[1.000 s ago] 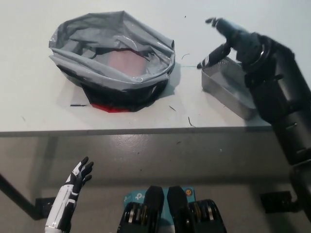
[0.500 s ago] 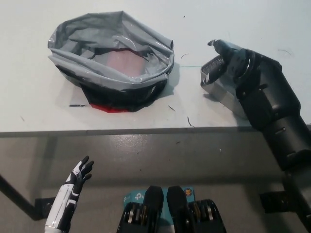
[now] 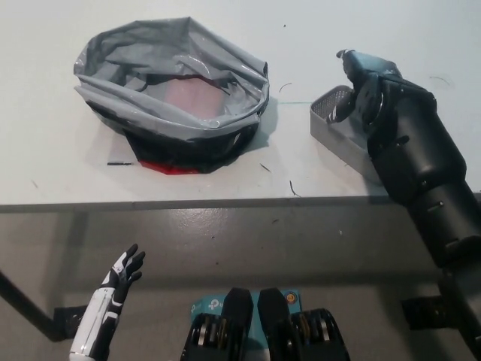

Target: Use the right hand to pick up a small rectangular container and put it into a plastic bag and lift the bag

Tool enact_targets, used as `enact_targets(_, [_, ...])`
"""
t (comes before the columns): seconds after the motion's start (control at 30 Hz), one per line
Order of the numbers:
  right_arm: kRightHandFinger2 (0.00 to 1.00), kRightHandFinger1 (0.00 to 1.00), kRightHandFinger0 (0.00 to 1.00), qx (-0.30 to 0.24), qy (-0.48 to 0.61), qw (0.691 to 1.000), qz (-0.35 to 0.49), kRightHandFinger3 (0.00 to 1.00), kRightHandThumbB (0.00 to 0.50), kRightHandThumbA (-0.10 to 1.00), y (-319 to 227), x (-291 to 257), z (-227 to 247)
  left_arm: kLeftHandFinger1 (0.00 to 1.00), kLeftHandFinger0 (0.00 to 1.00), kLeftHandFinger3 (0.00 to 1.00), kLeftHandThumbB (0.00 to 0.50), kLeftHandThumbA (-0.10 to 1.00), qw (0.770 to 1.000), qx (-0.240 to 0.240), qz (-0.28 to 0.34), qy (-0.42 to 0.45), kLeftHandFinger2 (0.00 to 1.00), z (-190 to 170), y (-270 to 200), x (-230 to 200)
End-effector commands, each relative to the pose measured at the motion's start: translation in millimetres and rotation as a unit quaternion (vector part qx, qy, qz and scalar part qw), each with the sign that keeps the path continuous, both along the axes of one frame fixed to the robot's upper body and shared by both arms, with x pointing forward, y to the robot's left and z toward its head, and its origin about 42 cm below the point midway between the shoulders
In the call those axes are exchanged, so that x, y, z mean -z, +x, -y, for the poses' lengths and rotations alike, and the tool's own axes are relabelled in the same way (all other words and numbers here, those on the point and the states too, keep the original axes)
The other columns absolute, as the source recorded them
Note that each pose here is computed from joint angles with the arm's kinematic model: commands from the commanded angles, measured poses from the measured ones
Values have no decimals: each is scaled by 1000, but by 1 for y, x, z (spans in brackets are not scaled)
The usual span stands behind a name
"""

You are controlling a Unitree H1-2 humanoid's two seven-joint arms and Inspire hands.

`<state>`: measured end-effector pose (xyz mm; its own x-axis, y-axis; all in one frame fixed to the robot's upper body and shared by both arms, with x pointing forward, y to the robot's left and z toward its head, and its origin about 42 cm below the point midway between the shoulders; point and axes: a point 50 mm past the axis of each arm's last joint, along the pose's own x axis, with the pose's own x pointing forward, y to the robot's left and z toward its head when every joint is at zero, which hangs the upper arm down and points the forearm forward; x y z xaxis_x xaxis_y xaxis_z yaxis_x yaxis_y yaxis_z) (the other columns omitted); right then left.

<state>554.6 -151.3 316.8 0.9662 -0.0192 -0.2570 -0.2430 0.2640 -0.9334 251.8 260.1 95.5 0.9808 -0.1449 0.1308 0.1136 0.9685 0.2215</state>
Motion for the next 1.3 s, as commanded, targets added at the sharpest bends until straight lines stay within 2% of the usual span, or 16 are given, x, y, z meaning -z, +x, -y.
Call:
enact_targets(0.0, [1000,1000,1000,12,-1,999,51,1000,500,914,2,-34,5,1000,1000,1000,500,1000,1000,14,20,18,1000,-4,-1,-5])
enact_targets(0.2, [1000,1000,1000,8,25,999,19,1000,500,920,3,-25,6,1000,1000,1000,500,1000,1000,16,18,18,1000,-4,-1,-5])
enact_targets(0.37, [1000,1000,1000,0,100,995,-23,1000,500,914,2,-23,13,1000,1000,1000,500,1000,999,20,19,19,1000,-4,1,-4])
enact_targets(0.53, [1000,1000,1000,-6,136,989,-49,1000,500,957,3,-25,22,1000,1000,1000,500,1000,999,21,17,21,1000,-4,0,-5])
enact_targets(0.93, [1000,1000,1000,0,124,991,-54,1000,500,985,4,-22,34,1000,1000,1000,500,1000,999,22,10,21,1000,-3,-1,-4])
enact_targets(1.27, [1000,1000,1000,20,63,996,-57,1000,500,877,4,-2,38,1000,1000,1000,500,1000,999,27,16,23,1000,-4,-1,-2])
